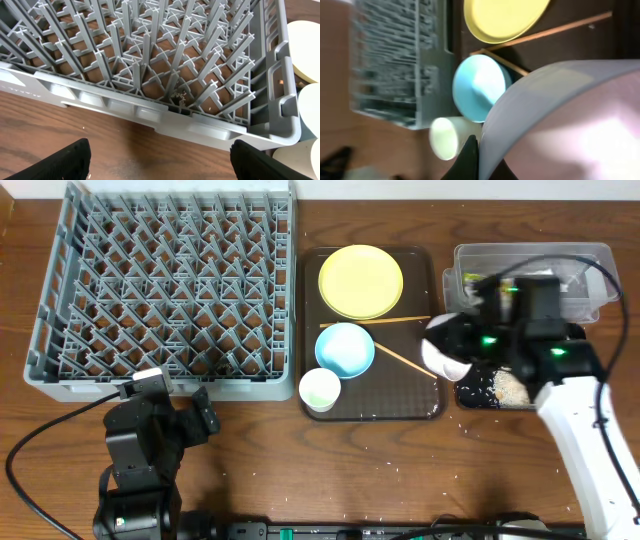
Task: Sort waste into correct bins and load items into the dishwasher
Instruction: 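Return the pink plate to the brown tray and release it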
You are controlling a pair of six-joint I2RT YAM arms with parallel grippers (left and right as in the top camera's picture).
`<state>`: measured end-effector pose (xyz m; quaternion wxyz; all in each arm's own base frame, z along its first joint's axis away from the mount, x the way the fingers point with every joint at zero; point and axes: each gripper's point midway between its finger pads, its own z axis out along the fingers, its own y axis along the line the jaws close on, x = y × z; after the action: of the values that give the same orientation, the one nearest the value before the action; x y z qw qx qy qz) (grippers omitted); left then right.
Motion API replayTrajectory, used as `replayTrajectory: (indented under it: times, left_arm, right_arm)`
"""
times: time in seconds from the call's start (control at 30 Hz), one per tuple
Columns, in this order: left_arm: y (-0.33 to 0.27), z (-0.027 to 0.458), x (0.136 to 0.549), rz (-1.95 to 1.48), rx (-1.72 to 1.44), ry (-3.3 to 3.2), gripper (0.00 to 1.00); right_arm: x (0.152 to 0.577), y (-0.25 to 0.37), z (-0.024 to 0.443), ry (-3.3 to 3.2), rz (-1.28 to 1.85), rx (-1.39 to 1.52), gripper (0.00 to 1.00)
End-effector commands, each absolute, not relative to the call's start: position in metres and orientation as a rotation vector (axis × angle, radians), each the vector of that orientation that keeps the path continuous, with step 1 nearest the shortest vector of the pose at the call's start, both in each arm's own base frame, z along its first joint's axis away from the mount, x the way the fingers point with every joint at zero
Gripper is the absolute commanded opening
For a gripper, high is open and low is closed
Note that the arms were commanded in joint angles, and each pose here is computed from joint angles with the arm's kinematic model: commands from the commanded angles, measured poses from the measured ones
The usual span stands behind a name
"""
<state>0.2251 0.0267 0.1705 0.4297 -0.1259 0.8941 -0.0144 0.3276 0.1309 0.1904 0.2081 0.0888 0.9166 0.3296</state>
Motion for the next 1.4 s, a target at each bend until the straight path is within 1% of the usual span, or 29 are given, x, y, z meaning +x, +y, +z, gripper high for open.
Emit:
replayTrajectory:
  times: [0.0, 0.23, 0.33, 0.47, 0.7, 0.77, 0.87, 1.0, 1.13, 1.23, 1.3, 1.37]
  left_arm:
    - [0.025, 0.178, 0.226, -0.045, -0.298, 2.217, 0.91]
    - [0.025, 0.178, 0.226, -0.045, -0.298, 2.216, 0.9]
    - [0.025, 0.178, 0.226, -0.045, -0.298, 2.216, 0.91]
    - [0.025, 0.178, 0.226, -0.045, -0.298, 2.216, 0.91]
    - [0.025, 0.178, 0.226, -0.045, -0.298, 2.217, 0.91]
    - [0.025, 0.178, 0.226, -0.045, -0.298, 2.216, 0.9]
    - [0.025, 0.178, 0.226, -0.045, -0.298, 2.217, 0.9]
    - [0.025, 0.178, 0.226, -0.045, -0.298, 2.216, 0.91]
    - [0.025, 0.178, 0.226, -0.045, -0.298, 2.217, 0.9]
    - [0.025, 0.178, 0.226, -0.045, -0.298, 2.216, 0.9]
    - [0.025, 0.178, 0.226, -0.045, -0.298, 2.217, 0.9]
    - [0.025, 0.178, 0.226, -0.045, -0.298, 2.216, 0.9]
  right_arm:
    - [0.332, 0.138, 0.178, 2.569, 0.553, 0.1, 0.01]
    - [0.314, 0.192, 0.123, 2.729, 0.457, -0.074, 0.01]
    - [0.308, 0.202, 0.098, 2.803, 0.428, -0.111, 0.01]
    - [0.296, 0.207, 0.071, 2.896, 0.393, -0.142, 0.01]
    - [0.278, 0.198, 0.039, 3.041, 0.313, -0.134, 0.02]
    - [0.277, 0.198, 0.034, 3.054, 0.306, -0.133, 0.08]
    - [0.278, 0.2, 0.036, 3.051, 0.321, -0.132, 0.24]
    - [0.287, 0.206, 0.055, 3.039, 0.398, -0.113, 0.28]
    - [0.305, 0.209, 0.097, 2.991, 0.427, -0.105, 0.3]
    - [0.323, 0.212, 0.131, 2.92, 0.458, -0.131, 0.44]
    - [0.334, 0.218, 0.15, 2.864, 0.487, -0.16, 0.5]
    - [0.34, 0.223, 0.158, 2.83, 0.509, -0.169, 0.52]
